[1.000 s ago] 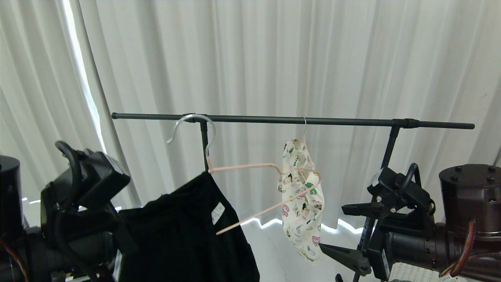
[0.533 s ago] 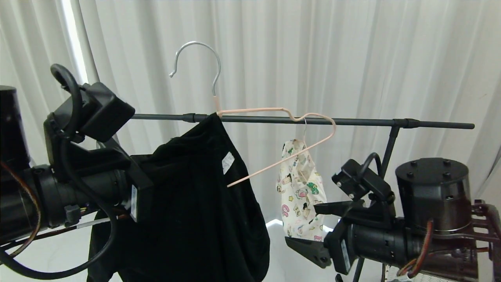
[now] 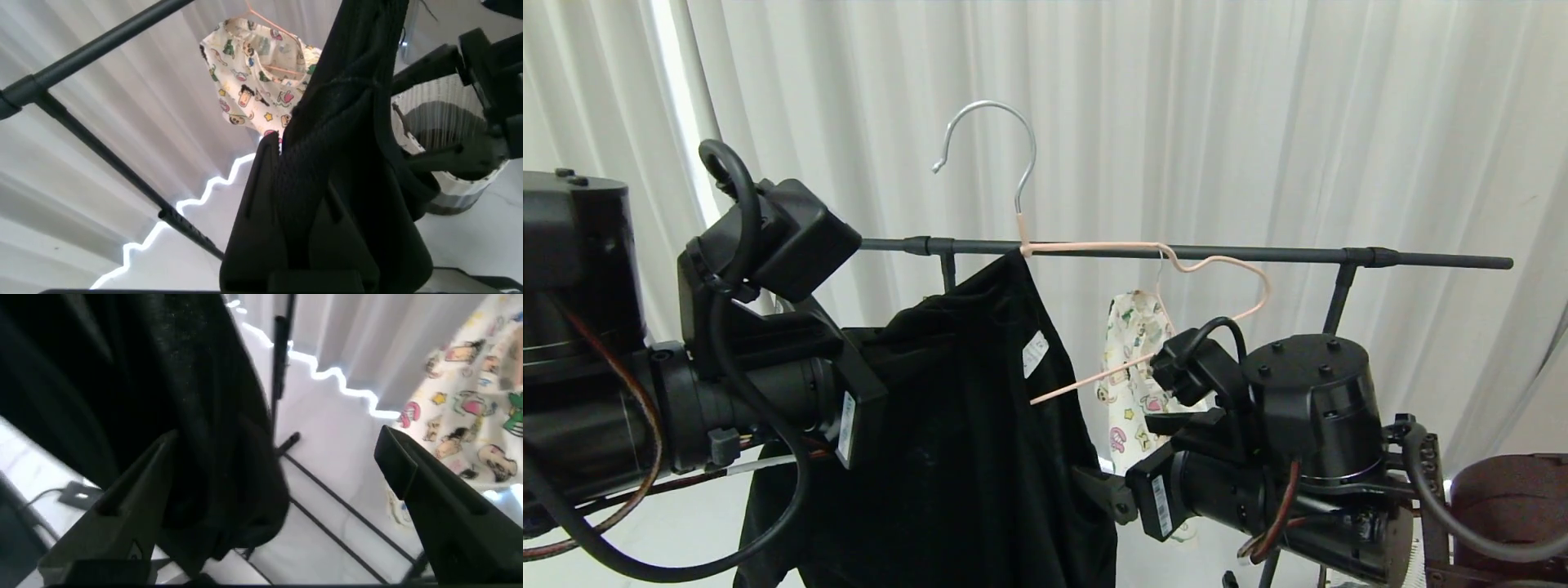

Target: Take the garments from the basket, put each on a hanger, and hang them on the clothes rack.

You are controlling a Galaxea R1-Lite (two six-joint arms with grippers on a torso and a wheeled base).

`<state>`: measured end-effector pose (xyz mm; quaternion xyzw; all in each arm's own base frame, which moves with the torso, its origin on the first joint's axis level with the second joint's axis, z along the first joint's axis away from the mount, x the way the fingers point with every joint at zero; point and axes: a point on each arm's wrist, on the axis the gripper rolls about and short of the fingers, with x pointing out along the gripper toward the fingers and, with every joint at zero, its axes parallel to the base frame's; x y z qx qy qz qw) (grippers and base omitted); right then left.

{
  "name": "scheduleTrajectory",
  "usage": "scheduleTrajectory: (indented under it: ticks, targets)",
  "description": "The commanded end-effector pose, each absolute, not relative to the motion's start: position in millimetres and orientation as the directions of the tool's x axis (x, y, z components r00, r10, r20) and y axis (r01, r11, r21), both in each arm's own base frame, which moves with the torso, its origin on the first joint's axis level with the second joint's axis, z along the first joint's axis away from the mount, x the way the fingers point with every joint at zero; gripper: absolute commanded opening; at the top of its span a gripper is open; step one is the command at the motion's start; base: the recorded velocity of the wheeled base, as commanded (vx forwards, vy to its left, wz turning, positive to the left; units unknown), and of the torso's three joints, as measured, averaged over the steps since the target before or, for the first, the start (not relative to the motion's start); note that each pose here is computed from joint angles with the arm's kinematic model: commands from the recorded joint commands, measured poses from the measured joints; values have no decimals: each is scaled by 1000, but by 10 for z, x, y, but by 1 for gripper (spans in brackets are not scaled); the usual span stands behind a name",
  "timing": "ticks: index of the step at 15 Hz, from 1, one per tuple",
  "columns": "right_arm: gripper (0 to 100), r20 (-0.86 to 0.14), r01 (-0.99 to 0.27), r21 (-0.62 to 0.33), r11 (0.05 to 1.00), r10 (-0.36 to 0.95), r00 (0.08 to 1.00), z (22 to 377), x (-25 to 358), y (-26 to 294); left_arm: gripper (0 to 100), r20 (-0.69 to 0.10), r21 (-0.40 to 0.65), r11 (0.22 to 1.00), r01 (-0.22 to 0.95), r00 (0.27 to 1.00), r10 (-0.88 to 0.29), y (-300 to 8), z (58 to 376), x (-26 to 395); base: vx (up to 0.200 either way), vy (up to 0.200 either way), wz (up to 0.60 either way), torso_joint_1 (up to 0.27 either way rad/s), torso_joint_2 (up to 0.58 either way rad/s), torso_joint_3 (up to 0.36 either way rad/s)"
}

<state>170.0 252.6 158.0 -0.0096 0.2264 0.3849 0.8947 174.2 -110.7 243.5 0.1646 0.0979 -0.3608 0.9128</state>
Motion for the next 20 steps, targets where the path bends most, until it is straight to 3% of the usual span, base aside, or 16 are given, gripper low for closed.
scheduleTrajectory:
  ticks: [1,4,10,20]
  targets:
    - [100,-439,-663,128,738,641,629,1481,1733,2558,0,-297,230,685,691,720,-627,-1110,2435,1740,0,0,0,0,0,0]
    - [100,-460,-575,61,816,534,709,1368,1860,2527,0,-298,228,685,691,720,-627,-1100,2426,1724,0,0,0,0,0,0]
    - [100,-433,-355,-99,930,281,856,1381,2330,2098,0,-331,224,687,691,717,-613,-1012,2288,1609,0,0,0,0,0,0]
    - [100,-372,-280,-114,953,220,902,1457,2511,1914,0,-398,240,717,654,740,-542,-926,2060,1503,0,0,0,0,0,0]
